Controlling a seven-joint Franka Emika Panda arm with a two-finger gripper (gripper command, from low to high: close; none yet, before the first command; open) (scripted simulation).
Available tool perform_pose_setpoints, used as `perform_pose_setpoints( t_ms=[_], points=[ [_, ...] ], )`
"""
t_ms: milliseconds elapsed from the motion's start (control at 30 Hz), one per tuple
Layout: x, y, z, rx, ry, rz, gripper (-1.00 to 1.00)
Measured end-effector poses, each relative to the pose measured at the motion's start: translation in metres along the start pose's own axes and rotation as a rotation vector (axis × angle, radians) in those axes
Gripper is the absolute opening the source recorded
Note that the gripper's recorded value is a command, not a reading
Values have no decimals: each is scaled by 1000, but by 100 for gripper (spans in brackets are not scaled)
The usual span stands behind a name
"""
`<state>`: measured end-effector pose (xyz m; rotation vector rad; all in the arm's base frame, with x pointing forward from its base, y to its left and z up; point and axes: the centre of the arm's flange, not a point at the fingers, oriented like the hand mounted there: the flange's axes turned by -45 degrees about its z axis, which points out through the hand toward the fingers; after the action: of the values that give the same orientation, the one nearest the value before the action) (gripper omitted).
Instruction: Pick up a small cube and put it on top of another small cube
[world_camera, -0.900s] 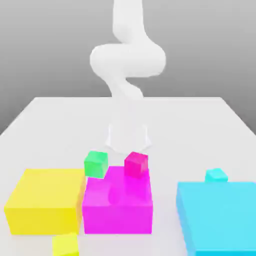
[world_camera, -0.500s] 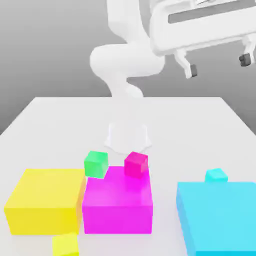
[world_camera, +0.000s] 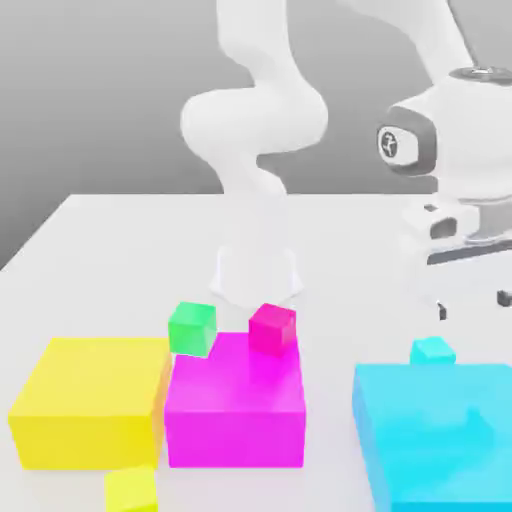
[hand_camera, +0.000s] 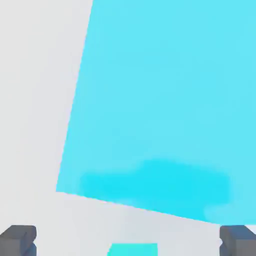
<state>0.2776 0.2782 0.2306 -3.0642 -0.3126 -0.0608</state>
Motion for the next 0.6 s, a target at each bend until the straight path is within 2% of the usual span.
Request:
perform_pose_setpoints(
  t_ms=[100,300,333,600],
  points=[
    [-30,-5,35,-48,-37,-18,0],
    [-35,0,90,-57,-43,-10,0],
    [-36,0,98,-56,-45,-10,-100],
    [-35,0,93,-56,-41,-11,-100]
  ],
)
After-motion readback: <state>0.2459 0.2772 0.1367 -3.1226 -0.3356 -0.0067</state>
